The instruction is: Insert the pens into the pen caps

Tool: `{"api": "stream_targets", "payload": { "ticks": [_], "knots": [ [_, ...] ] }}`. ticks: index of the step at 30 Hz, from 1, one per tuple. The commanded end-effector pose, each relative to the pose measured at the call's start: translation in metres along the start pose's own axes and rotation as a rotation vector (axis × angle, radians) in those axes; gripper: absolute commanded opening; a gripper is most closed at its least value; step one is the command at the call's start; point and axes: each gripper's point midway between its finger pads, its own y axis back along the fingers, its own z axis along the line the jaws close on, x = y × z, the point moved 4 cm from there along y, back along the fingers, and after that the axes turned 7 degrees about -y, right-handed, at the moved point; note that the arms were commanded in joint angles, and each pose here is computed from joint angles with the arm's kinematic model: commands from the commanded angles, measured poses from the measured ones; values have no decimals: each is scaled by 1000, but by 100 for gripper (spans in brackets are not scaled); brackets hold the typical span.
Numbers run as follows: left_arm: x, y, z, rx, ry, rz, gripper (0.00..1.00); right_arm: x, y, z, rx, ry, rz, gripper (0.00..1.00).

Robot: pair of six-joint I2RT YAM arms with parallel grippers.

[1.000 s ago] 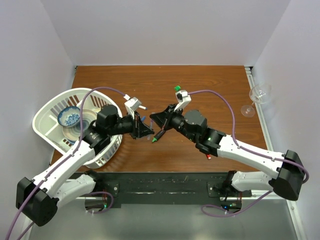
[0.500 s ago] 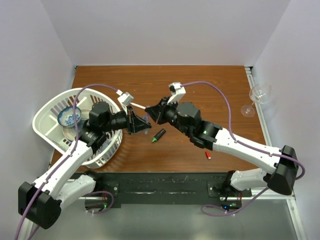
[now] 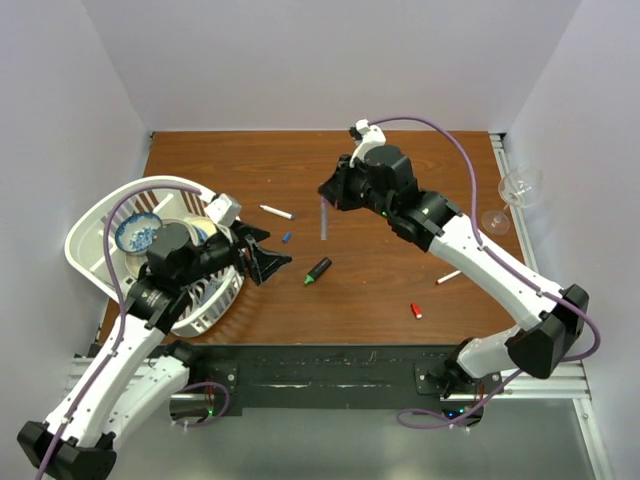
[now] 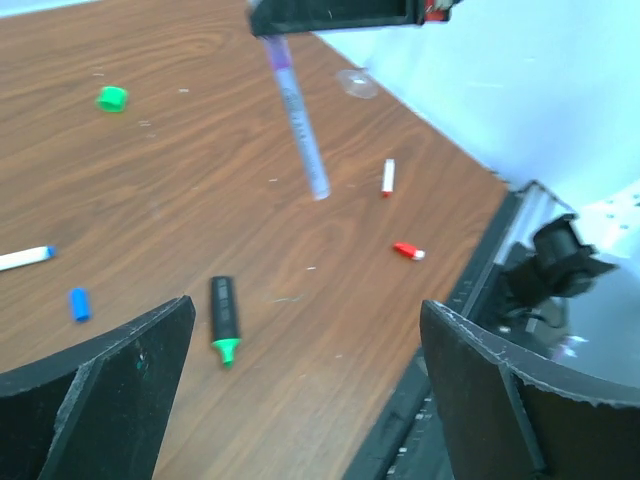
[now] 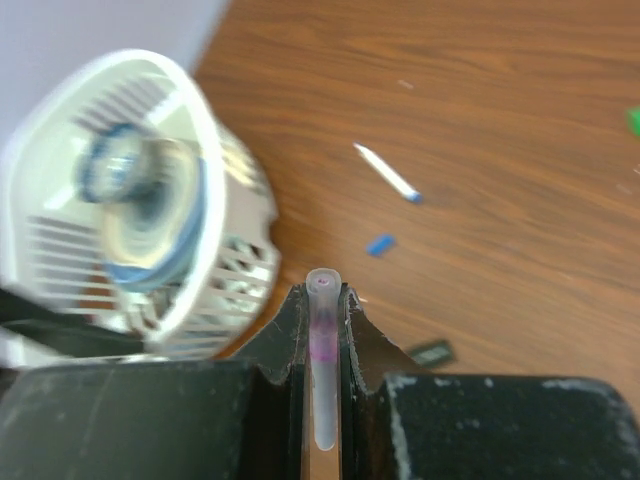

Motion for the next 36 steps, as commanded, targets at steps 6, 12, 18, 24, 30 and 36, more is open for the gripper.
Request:
{"api": "stream_targets", "payload": {
  "ticks": [6, 12, 18, 24, 30, 36],
  "knots": [
    [6, 12, 25, -190, -102, -5, 100, 42, -32, -140, 433, 68, 248, 0],
    [-3, 26, 22, -233, -138, -81, 100, 62, -50, -213, 678, 78, 387, 0],
    [-5, 29, 23, -261, -148, -93, 100, 78, -63, -251, 756, 27, 425, 6],
    [-6, 32, 22, -270, -153, -103, 100, 89, -77, -274, 808, 22, 459, 15],
    [-8, 36, 24, -294, -156, -116, 100, 99, -84, -286, 831, -3, 472, 21],
    [-7, 36, 24, -295, -154, -112, 100, 114, -88, -298, 854, -14, 501, 31]
  ]
}}
